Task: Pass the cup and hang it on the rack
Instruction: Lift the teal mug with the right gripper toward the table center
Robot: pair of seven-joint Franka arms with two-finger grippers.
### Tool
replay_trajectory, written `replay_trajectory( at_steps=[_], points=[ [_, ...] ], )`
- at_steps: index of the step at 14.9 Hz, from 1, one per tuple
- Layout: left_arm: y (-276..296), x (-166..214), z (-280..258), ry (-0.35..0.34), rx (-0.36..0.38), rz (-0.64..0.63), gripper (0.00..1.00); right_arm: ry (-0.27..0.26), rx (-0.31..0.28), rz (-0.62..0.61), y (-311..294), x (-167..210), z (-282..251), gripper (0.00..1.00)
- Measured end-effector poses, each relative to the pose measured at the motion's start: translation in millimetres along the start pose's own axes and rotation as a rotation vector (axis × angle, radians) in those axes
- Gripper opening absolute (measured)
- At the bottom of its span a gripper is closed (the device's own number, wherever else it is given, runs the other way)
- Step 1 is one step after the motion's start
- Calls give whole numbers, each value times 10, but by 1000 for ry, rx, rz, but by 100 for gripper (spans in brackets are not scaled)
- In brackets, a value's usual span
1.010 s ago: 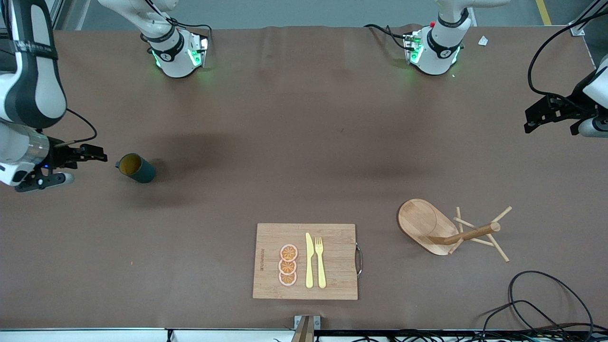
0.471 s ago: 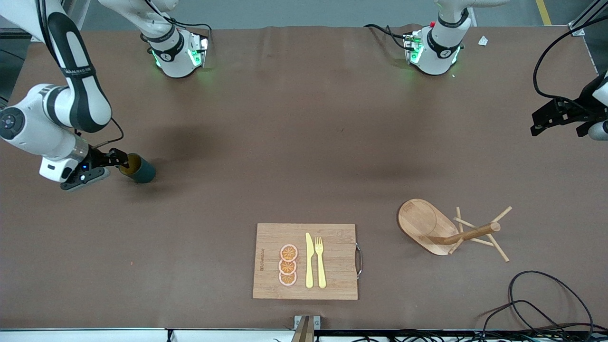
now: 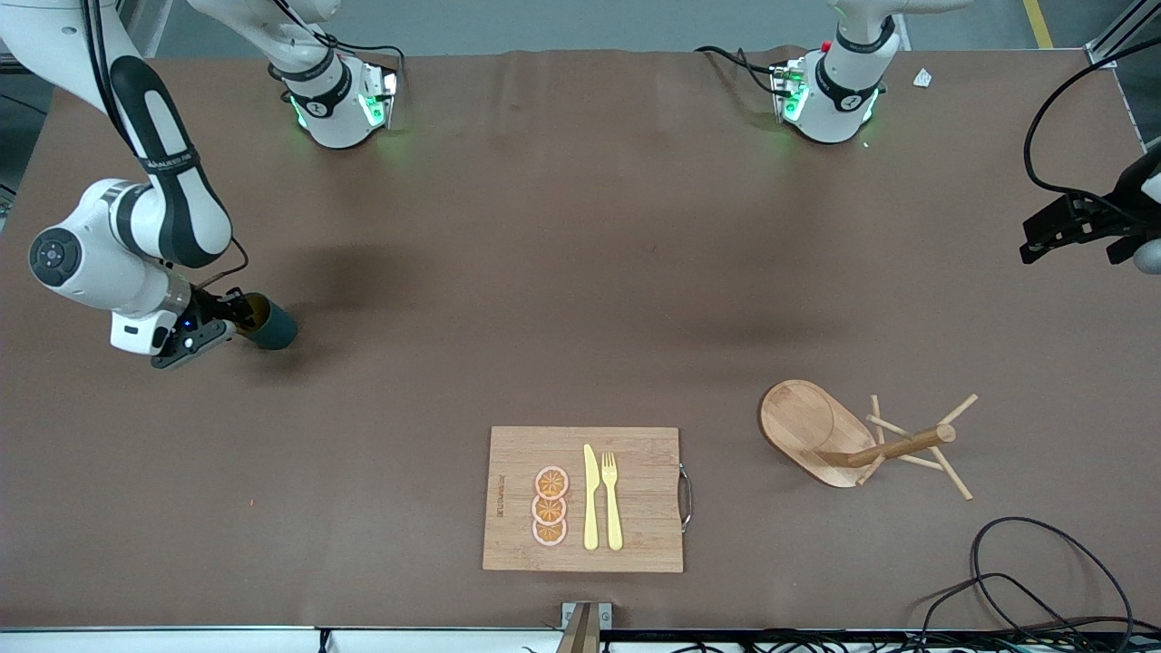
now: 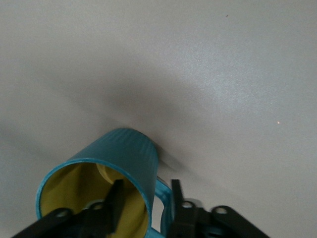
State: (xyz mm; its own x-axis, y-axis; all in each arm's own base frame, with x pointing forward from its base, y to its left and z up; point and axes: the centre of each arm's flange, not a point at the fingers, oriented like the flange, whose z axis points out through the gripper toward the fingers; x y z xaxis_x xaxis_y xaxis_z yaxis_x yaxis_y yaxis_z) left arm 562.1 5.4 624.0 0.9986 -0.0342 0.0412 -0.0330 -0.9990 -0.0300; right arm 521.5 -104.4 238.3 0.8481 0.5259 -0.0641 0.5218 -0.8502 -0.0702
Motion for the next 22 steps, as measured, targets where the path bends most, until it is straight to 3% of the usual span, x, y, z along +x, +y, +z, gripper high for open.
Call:
replay_trajectory(
  at_steps=[3,4,8,12,16,22],
  points=[
    [1,0,0,0,0,0,100,0,1,-4,-2,18,-13,8],
    [1,0,0,0,0,0,100,-6,8,0,-18,45,-33,4],
    [1,6,8,0,0,0,100,-85,69,104,-292,467,-448,4],
    [2,11,9,2,0,1,100,-119,48,234,-1105,1118,-931,4],
    [8,11,9,2,0,2,100,-107,-3,339,-2252,1614,-1020,4],
    [13,12,9,2,0,3,100,-13,-23,336,-3786,2201,-1075,4]
  ],
)
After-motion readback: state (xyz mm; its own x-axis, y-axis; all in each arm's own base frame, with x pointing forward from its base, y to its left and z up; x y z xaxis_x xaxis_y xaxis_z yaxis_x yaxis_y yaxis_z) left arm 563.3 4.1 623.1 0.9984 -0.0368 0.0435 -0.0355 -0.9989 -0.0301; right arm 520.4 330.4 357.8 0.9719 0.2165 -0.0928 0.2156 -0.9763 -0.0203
